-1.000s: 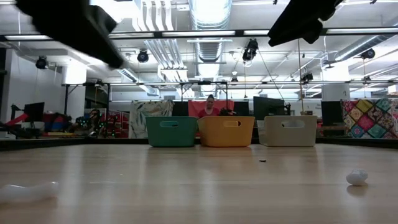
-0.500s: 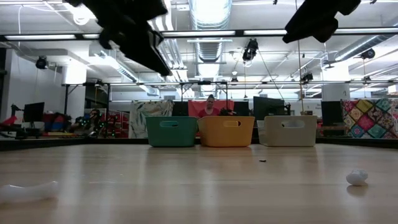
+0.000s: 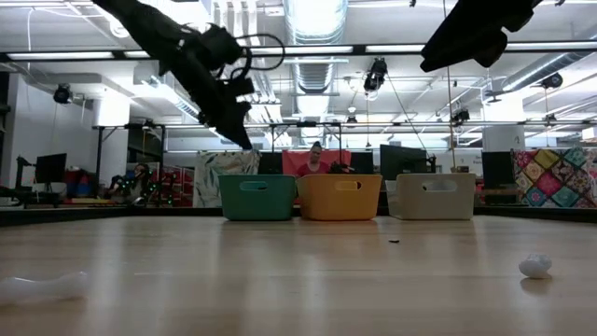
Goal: Sort Halloween decoration
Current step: Put the white bone toy into the blue bin
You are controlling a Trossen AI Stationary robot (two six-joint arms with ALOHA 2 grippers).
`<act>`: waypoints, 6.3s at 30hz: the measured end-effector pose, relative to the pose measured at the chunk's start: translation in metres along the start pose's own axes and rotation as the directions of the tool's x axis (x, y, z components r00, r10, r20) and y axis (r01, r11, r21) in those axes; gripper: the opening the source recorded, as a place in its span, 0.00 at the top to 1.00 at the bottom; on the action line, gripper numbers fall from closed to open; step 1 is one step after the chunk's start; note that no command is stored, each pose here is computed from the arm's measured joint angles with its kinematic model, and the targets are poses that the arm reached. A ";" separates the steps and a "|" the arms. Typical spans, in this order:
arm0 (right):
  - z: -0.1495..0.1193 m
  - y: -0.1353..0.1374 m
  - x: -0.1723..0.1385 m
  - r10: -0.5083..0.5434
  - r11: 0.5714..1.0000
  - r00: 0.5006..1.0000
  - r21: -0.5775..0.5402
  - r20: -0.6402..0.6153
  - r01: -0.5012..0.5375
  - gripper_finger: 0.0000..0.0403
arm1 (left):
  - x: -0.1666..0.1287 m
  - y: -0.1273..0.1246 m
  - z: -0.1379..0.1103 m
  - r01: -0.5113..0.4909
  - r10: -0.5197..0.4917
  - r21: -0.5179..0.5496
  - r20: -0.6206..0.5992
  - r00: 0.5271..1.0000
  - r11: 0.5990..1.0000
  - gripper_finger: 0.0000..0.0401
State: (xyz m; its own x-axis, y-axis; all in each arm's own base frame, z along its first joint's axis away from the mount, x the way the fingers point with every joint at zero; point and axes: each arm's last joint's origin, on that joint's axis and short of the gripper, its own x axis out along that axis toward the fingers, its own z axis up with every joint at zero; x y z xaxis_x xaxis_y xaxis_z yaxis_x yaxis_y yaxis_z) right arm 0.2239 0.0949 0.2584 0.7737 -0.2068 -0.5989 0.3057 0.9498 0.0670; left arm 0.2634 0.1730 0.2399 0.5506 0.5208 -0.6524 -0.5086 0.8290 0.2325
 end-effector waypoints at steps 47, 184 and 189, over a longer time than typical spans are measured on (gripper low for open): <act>-0.001 0.002 0.003 0.006 0.995 1.000 0.099 -0.005 -0.005 0.68 | 0.023 -0.022 0.054 0.048 -0.034 0.070 -0.191 0.981 0.996 0.75; 0.154 -0.142 0.191 -0.114 0.982 0.975 -0.126 0.192 0.140 0.97 | -0.168 -0.248 -0.112 0.164 -0.182 0.093 0.232 0.956 0.982 0.75; 0.163 -0.166 0.203 -0.132 0.985 0.971 -0.084 0.198 0.150 0.97 | -0.174 -0.236 -0.109 0.129 -0.149 0.099 0.242 0.959 0.987 0.75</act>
State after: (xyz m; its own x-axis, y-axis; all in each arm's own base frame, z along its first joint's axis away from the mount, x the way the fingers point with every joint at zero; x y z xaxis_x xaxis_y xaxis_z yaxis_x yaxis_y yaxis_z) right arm 0.4206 -0.1429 0.2564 0.8211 -0.3724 -0.4326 0.3712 0.9241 -0.0908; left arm 0.2151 -0.1353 0.2203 0.7638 0.4249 -0.4859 -0.3656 0.9051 0.2170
